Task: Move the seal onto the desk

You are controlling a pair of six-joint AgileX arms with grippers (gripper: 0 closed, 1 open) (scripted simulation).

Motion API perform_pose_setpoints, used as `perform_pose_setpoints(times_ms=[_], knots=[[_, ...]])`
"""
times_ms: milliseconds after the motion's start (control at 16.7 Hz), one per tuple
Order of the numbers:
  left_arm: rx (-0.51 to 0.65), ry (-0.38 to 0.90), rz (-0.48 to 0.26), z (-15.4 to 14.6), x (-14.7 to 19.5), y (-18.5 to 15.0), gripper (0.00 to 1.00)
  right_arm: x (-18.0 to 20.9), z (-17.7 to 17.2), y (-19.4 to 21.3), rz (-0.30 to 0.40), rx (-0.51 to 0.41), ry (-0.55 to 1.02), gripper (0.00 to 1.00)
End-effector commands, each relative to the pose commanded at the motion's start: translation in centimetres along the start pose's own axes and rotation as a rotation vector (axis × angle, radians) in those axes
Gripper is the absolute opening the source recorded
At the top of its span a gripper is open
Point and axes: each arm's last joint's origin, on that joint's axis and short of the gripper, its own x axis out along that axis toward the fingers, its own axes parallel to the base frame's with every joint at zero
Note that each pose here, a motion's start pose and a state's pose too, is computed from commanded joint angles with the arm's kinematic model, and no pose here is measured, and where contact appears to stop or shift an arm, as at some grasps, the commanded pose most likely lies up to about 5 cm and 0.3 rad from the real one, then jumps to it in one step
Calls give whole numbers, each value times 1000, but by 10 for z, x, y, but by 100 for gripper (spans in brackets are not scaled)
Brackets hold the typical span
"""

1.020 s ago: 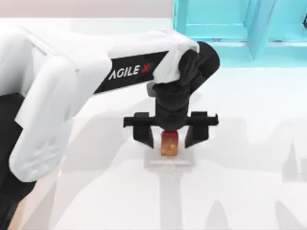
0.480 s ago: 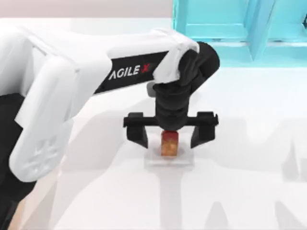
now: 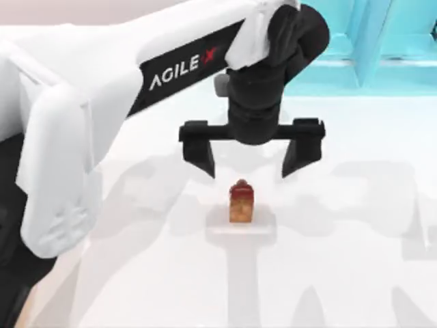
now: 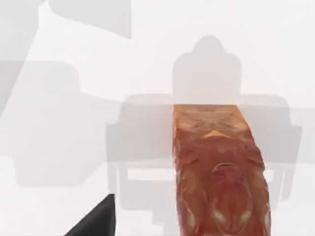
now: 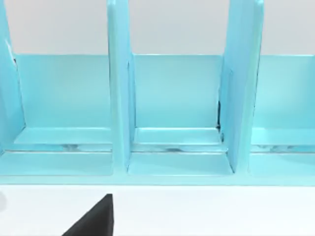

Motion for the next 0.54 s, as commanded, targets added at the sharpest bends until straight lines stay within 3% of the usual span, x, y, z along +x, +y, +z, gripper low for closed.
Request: perform_pose_setpoints(times_ms=[300, 540], knots=[[14, 2, -2, -8, -69, 5, 100, 0, 0, 0, 0, 0, 0, 100], [9, 3, -3, -10, -82, 9, 100, 0, 0, 0, 0, 0, 0, 100]])
